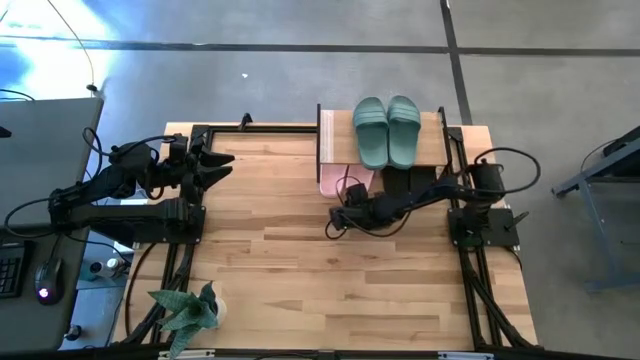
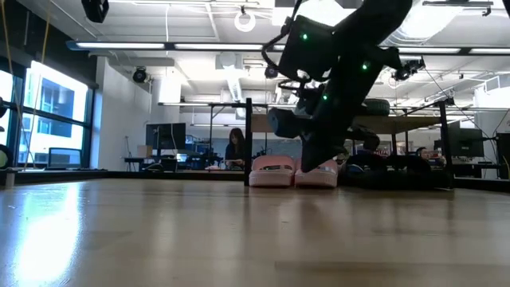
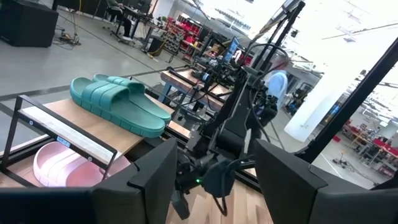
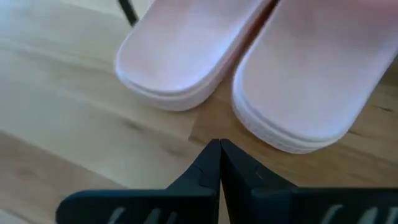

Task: Pick and place slides into the shelf
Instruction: Adjust the pink slides under the shelf

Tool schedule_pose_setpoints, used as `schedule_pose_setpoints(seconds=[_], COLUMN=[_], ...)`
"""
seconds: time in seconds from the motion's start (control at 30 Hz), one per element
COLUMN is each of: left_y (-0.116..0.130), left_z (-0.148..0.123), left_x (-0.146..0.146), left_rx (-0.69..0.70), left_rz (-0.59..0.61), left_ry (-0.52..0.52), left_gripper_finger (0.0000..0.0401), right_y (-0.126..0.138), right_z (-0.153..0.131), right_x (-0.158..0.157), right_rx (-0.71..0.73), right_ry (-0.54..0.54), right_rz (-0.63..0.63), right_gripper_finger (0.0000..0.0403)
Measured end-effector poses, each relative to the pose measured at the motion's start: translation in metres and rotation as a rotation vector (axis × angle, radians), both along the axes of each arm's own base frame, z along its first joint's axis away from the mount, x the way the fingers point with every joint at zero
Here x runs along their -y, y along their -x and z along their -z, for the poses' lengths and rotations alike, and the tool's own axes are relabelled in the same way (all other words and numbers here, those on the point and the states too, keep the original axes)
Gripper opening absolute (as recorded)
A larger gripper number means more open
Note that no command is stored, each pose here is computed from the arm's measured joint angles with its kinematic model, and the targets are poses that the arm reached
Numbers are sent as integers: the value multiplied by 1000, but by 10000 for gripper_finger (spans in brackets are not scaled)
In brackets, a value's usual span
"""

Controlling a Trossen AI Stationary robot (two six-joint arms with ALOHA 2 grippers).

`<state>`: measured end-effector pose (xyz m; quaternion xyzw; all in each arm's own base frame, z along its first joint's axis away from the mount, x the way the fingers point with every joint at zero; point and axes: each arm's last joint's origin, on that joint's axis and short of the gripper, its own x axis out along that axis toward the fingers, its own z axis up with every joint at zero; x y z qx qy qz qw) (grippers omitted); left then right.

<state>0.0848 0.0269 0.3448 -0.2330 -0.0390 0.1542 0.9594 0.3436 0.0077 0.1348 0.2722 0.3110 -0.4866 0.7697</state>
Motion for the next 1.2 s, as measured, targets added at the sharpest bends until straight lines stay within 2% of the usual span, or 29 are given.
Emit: schedule_pose_setpoints(seconds=[0.2, 0.77, 0.97, 1.2], left_y=[0, 0, 0, 0], left_z=[0, 0, 0, 0], left_x=[0, 0, 0, 0], left_rx=[0, 0, 0, 0], left_rz=[0, 0, 0, 0], left_ry=[0, 0, 0, 0], left_gripper_finger=[198, 198, 198, 198], right_y=[13, 29, 23, -14], right_z=[4, 7, 2, -30], right_x=[4, 5, -10, -27], right_rx=[-71, -139, -120, 50], right_ry=[9, -17, -36, -66], right_rz=[112, 253, 186, -67], right_gripper_finger=[0, 0, 0, 0])
